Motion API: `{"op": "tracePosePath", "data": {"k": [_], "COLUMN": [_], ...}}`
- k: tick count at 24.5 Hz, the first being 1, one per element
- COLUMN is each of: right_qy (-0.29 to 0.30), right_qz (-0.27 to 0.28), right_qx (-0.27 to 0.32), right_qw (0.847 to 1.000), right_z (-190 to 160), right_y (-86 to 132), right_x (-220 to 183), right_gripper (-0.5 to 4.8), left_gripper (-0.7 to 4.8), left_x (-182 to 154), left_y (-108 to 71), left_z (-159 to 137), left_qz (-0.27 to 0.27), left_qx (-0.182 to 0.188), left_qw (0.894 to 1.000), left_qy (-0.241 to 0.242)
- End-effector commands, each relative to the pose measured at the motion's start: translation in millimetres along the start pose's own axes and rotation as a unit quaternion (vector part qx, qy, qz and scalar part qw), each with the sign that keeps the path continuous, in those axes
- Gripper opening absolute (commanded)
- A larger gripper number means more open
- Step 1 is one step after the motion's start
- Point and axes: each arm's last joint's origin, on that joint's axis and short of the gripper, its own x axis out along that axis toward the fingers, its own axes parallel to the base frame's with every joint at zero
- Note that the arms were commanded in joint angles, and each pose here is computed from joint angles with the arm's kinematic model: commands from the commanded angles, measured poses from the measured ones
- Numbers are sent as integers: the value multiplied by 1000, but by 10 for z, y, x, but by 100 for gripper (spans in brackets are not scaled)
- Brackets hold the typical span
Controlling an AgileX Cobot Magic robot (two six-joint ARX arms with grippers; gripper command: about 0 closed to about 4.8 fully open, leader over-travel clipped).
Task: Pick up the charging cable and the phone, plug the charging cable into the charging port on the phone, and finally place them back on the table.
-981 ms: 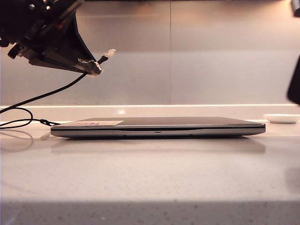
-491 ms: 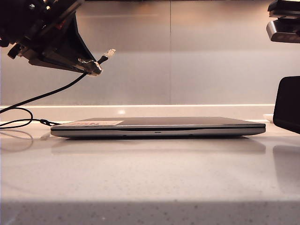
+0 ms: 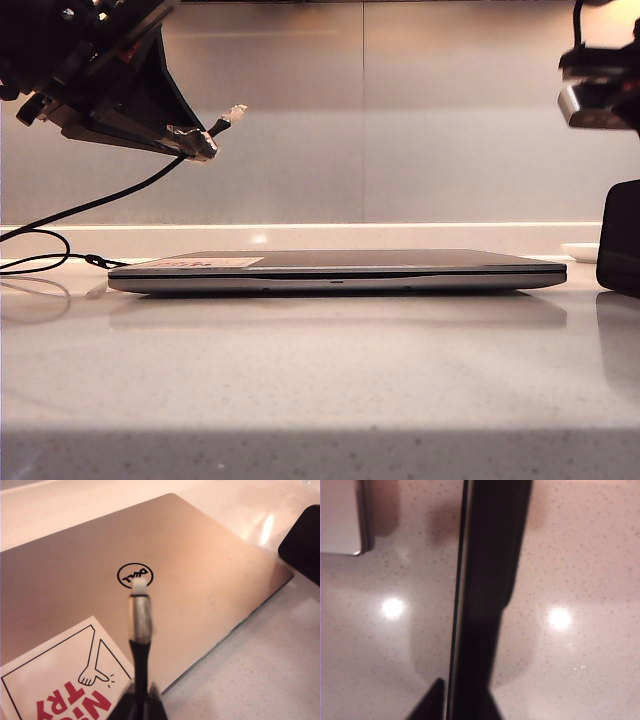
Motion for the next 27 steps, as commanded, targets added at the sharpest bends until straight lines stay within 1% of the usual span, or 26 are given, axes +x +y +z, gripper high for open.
{"op": "tracePosePath", "data": {"k": [1,3,4,5,6,7,9,10,11,12,13,14,15,16,17,18,19,20,21,23,24,25,26,27], "right_qy": [-2,-12,-21,-30,-51,-87,-131,-168,-181,-206,-221,-244,-255,-272,-283,-299,-311,-316,-319,-323,-322,-319,-315,-311], "right_qz": [0,5,19,36,71,118,173,219,239,281,300,333,357,393,412,442,475,494,525,552,572,579,588,593], "right_qx": [-4,-12,-13,-13,-15,-20,-28,-29,-26,-28,-31,-33,-33,-34,-31,-27,-21,-15,-5,6,21,29,38,43], "right_qw": [1000,1000,999,999,996,989,976,961,954,937,927,910,898,878,866,845,823,810,789,769,754,750,744,741], "right_z": [30,37,41,43,62,93,129,180,209,272,305,360,392,440,469,507,546,558,591,618,646,658,673,695], "right_y": [9,11,18,25,44,71,104,136,151,185,202,229,246,273,286,306,326,335,353,367,378,383,391,400], "right_x": [17,-22,-85,-138,-235,-346,-433,-497,-518,-548,-558,-561,-555,-527,-498,-440,-369,-323,-237,-134,-17,29,107,165], "right_gripper": [-4,-5,-5,-5,-5,-6,-5,-5,-5,-5,-5,-5,-5,-5,-5,-5,-5,-5,-5,-5,-5,-5,-5,-5], "left_gripper": [-7,-7,-7,-7,-7,-7,-7,-7,-7,-7,-7,-7,-7,-7,-7,-7,-7,-7,-7,-7,-7,-7,-7,-7], "left_x": [-6,-6,-5,-5,-5,-4,-1,7,9,20,23,29,31,34,36,41,48,51,56,59,62,62,63,66], "left_y": [-5,-6,-5,-4,-6,-26,-65,-108,-128,-170,-187,-224,-242,-266,-280,-300,-317,-326,-335,-334,-336,-336,-337,-338], "left_z": [19,10,-10,-23,-49,-71,-88,-115,-129,-172,-194,-243,-267,-307,-330,-360,-380,-391,-396,-398,-389,-383,-376,-365], "left_qz": [-3,-3,-3,-2,-2,-6,-14,-23,-27,-35,-38,-45,-48,-51,-53,-57,-62,-65,-70,-71,-73,-75,-76,-78], "left_qx": [3,-8,-26,-34,-40,-38,-36,-41,-46,-64,-71,-84,-92,-108,-120,-136,-150,-160,-177,-193,-201,-205,-214,-227], "left_qw": [1000,1000,1000,999,999,999,998,998,997,996,995,993,992,990,988,986,984,983,980,977,976,975,973,970], "left_qy": [-7,-3,4,11,24,34,41,46,48,55,59,67,72,78,81,81,73,69,59,53,43,38,35,30]}}
